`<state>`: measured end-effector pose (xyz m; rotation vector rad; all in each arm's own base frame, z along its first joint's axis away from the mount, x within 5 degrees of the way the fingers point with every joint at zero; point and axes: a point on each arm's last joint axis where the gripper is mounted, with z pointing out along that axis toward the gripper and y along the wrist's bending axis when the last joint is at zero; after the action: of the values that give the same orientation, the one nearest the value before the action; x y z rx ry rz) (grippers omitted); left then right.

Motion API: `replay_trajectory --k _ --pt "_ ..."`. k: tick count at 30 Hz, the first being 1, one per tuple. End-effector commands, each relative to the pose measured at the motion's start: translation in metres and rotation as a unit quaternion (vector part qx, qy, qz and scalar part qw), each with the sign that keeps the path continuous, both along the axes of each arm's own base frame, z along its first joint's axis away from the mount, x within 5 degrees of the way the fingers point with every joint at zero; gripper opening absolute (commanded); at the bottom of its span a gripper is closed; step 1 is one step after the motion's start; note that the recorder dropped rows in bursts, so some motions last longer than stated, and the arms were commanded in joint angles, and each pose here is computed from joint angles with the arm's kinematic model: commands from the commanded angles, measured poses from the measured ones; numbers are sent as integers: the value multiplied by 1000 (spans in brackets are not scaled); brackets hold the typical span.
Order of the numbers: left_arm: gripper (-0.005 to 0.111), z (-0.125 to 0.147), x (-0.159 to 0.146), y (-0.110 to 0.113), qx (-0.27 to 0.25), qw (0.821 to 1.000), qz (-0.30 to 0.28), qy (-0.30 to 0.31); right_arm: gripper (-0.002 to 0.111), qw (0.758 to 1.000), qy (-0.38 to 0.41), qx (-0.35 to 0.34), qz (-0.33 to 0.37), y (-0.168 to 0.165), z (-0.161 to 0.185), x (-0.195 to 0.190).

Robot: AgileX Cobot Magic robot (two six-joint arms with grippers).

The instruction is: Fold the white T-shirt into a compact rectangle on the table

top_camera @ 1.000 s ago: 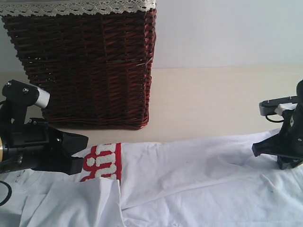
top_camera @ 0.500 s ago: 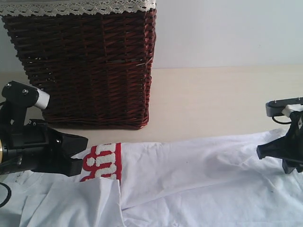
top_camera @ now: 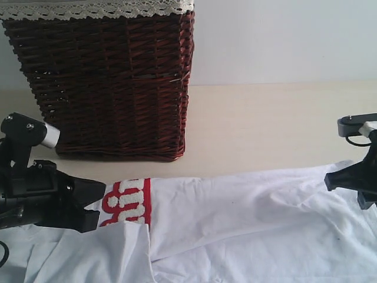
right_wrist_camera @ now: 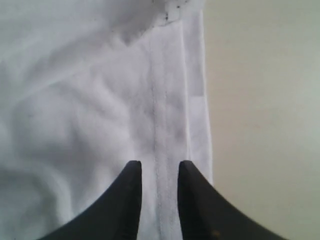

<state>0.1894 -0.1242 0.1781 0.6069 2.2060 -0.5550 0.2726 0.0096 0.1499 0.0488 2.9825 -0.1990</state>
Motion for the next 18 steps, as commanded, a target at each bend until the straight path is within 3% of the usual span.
replay_trajectory --k 1,5,9,18 --pt "0 6 1 15 13 999 49 -10 27 1000 -8 -11 15 -2 34 -1" --pt "0 11 -2 36 -18 995 99 -21 23 995 -80 39 49 6 76 -10" --pt "0 8 -5 42 -37 993 113 -15 0 982 -118 113 99 21 96 -19" --pt "0 0 -14 53 -27 986 164 11 0 950 -186 201 151 37 130 -37"
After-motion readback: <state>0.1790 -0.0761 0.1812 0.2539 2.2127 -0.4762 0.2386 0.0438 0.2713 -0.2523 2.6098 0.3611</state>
